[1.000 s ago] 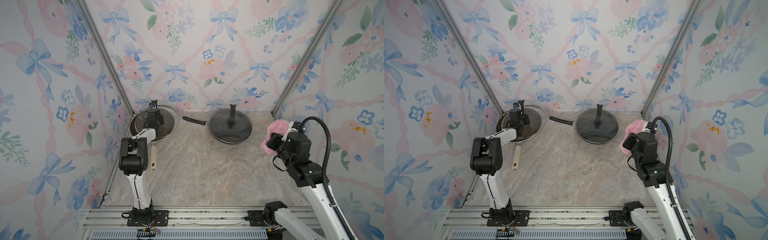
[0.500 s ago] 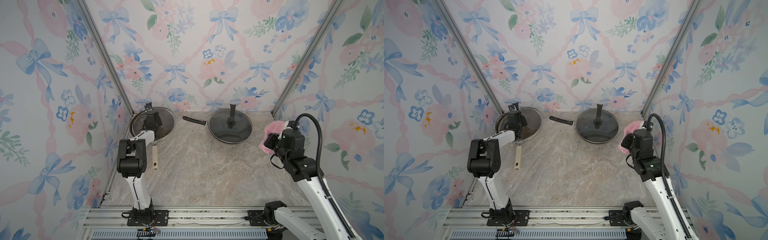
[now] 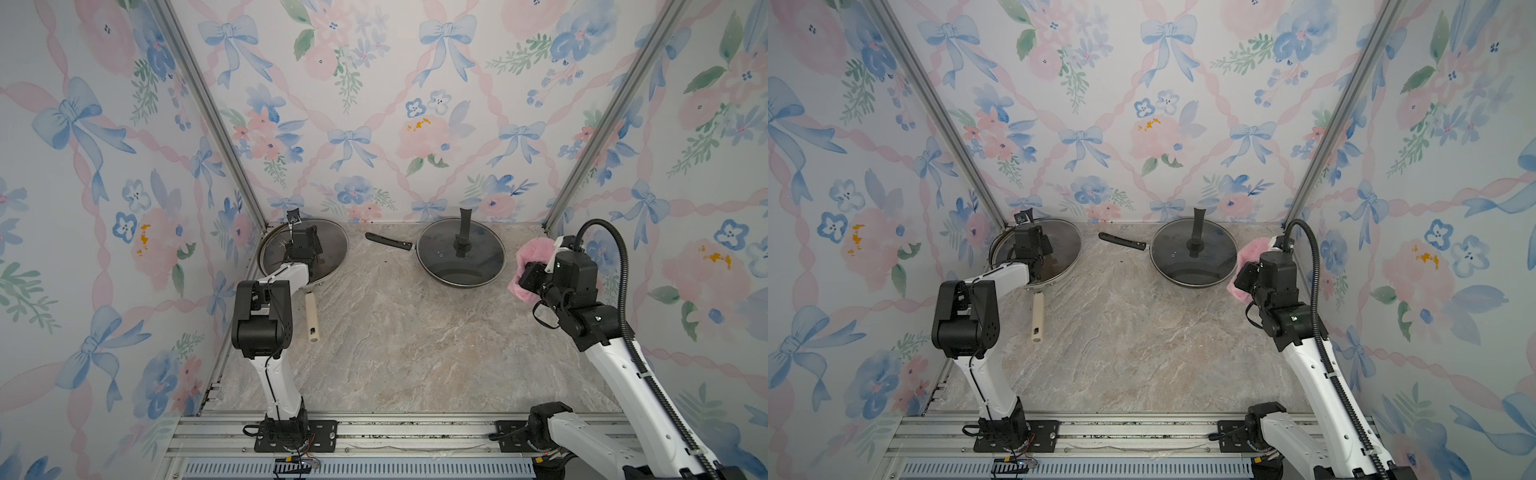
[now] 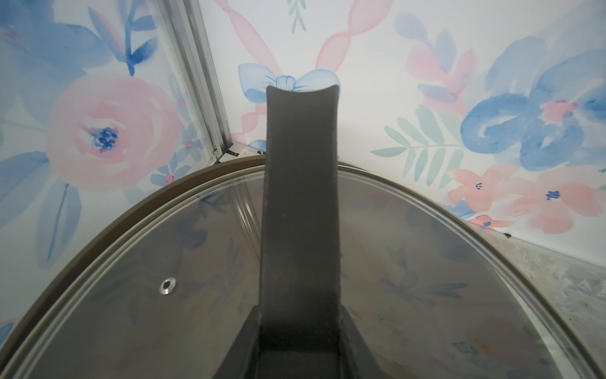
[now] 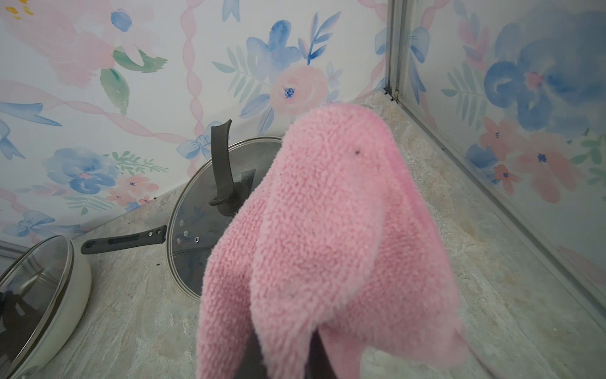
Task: Wipe the pot lid with a cloth
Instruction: Place the pot lid on the cooking pot.
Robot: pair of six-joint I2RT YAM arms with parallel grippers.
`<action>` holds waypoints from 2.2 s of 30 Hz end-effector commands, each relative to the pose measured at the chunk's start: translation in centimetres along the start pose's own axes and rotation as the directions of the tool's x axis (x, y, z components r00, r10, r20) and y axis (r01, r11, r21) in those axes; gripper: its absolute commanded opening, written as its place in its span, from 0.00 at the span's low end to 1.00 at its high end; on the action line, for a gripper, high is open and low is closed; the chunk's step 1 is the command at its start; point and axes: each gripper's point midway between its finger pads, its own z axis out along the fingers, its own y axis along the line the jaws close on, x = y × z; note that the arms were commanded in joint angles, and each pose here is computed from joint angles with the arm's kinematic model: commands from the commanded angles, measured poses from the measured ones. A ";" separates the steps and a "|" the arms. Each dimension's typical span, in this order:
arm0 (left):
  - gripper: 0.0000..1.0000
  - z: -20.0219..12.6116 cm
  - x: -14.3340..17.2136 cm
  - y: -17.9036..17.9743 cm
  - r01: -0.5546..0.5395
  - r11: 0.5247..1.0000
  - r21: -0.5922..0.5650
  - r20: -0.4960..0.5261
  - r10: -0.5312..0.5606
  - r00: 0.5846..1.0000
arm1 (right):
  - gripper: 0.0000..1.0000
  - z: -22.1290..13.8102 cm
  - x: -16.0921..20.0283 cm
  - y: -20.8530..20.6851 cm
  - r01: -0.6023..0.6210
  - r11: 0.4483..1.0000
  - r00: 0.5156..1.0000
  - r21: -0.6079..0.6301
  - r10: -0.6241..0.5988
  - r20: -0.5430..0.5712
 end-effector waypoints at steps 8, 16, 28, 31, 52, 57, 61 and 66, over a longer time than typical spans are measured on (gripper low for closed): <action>0.00 -0.4 -1.4 0.4 -0.090 0.981 -0.171 0.095 0.108 0.990 | 0.01 1.7 1.1 3.2 0.024 0.997 0.999 -0.072 -0.027 -0.043; 0.00 0.4 -1.6 1.3 -0.052 0.984 -0.171 0.098 0.070 0.993 | 0.01 2.5 1.6 4.2 0.043 0.995 0.997 -0.085 -0.048 -0.062; 0.00 1.1 -1.4 1.0 -0.052 0.988 -0.148 0.089 0.066 0.994 | 0.01 4.2 1.9 6.2 0.068 0.991 0.993 -0.117 -0.079 -0.091; 0.00 1.2 -0.6 0.7 -0.033 0.992 -0.121 0.074 0.042 0.996 | 0.01 4.7 2.2 6.8 0.077 0.989 0.991 -0.125 -0.090 -0.102; 0.00 1.3 1.5 0.4 0.159 0.987 0.002 0.096 -0.159 0.983 | 0.01 6.7 4.0 10.8 0.115 0.974 0.977 -0.197 -0.147 -0.157; 0.00 0.7 0.0 -0.3 0.181 0.981 0.066 0.137 -0.188 0.972 | 0.01 6.9 4.2 11.3 0.123 0.971 0.974 -0.203 -0.158 -0.165; 0.00 1.1 0.1 -0.6 0.165 0.984 0.072 0.131 -0.173 0.976 | 0.01 7.1 4.4 11.4 0.128 0.970 0.971 -0.206 -0.164 -0.172; 0.00 1.4 1.3 0.6 0.132 0.991 -0.004 0.099 -0.131 0.986 | 0.01 7.3 4.7 11.5 0.128 0.969 0.969 -0.209 -0.167 -0.180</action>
